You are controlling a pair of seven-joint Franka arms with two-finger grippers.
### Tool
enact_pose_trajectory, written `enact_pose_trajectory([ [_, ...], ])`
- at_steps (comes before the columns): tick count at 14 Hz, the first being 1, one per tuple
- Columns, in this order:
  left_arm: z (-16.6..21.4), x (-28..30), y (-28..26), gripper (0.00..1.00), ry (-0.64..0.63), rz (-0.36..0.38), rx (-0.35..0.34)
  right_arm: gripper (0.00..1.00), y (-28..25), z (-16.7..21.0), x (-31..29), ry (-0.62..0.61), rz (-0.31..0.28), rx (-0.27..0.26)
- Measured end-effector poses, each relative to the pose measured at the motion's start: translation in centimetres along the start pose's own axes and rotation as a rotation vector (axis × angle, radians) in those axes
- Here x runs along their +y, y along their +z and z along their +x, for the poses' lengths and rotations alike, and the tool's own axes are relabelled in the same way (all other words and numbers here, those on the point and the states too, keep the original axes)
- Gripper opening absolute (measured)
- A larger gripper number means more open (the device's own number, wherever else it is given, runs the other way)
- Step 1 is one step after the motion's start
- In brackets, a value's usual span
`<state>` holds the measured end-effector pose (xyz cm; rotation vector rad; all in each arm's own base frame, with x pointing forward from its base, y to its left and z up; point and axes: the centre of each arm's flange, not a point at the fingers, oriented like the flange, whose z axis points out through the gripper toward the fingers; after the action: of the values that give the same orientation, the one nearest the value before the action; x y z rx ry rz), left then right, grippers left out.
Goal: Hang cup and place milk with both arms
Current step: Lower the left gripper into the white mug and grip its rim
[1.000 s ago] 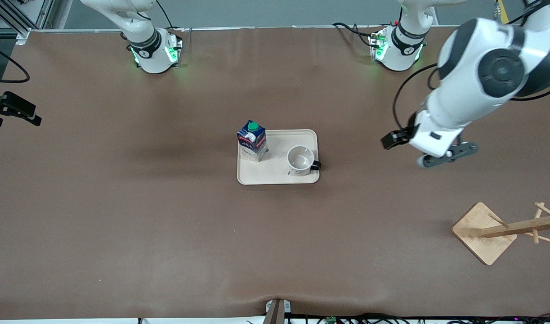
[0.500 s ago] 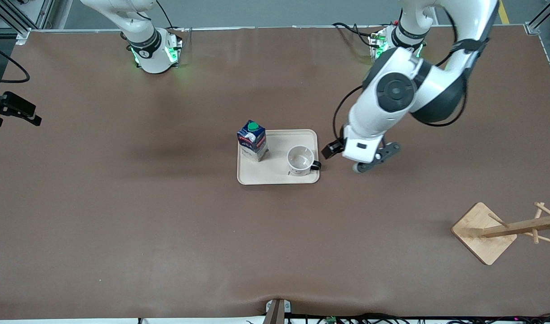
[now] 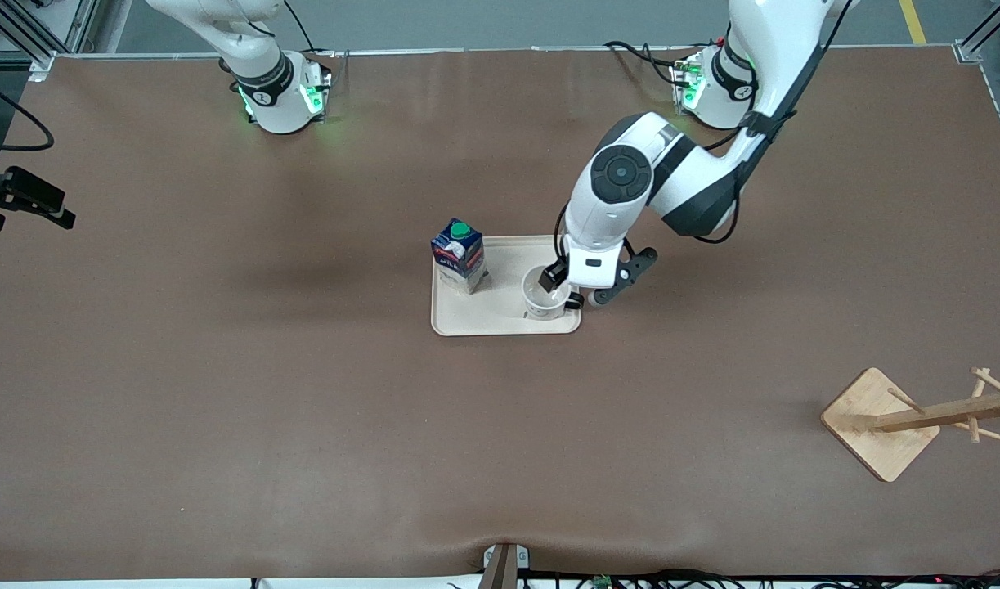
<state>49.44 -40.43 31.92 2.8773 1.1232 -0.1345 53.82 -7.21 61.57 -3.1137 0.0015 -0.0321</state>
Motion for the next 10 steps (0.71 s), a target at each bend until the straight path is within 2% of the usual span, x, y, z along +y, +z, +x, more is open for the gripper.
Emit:
enact_pose_trajectory([
  [2,-1.0,-0.9,2.3,0.85,-0.033,0.016,0.013,1.0,0.0,0.0,0.0,0.0,0.0,0.0],
  [4,-1.4,-1.3,3.7,0.74,-0.064,0.031,0.025,1.0,0.0,0.0,0.0,0.0,0.0,0.0],
  [7,-2.0,-1.0,5.6,0.71,-0.114,0.013,0.04,1.0,0.0,0.0,0.0,0.0,0.0,0.0],
  [9,-2.1,-0.9,6.5,0.6,-0.141,0.004,0.044,1.0,0.0,0.0,0.0,0.0,0.0,0.0],
  [10,-2.1,-0.8,6.9,0.6,-0.154,0.001,0.04,1.0,0.0,0.0,0.0,0.0,0.0,0.0],
])
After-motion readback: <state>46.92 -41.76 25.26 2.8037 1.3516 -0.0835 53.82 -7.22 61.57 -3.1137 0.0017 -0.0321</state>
